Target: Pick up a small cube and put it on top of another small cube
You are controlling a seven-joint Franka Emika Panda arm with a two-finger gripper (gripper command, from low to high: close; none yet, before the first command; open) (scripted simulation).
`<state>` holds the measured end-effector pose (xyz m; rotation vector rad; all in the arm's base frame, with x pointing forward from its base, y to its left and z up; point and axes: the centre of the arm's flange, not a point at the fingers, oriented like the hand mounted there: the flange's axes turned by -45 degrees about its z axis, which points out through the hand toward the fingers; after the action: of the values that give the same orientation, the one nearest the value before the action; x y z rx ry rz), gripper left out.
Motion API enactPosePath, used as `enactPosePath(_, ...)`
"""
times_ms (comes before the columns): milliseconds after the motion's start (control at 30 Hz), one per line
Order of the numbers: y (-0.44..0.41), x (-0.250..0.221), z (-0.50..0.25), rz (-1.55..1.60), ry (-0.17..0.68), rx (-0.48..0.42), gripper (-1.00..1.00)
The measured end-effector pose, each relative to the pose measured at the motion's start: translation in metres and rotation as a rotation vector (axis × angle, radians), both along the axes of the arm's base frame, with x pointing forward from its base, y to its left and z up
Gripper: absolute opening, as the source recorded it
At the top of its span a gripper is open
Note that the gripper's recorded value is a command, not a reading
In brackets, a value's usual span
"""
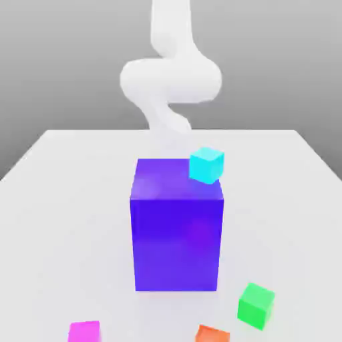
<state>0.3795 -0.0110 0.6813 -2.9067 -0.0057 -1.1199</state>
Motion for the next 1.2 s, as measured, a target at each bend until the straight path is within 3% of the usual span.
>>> enactPosePath(267, -0.033, 0.089, -0.115, 0.058, 0.202, 0.028, 0.00)
enactPosePath(533, -0.064, 0.140, -0.247, 0.087, 0.393, 0.028, 0.00)
enactPosePath(967, -0.123, 0.138, -0.467, 0.100, 0.699, -0.053, 0.00)
enactPosePath(1133, -0.131, 0.134, -0.541, 0.102, 0.732, -0.069, 0.00)
enactPosePath(1167, -0.131, 0.133, -0.550, 0.102, 0.732, -0.068, -1.00)
enactPosePath(1200, -0.131, 0.133, -0.550, 0.102, 0.732, -0.068, -1.00)
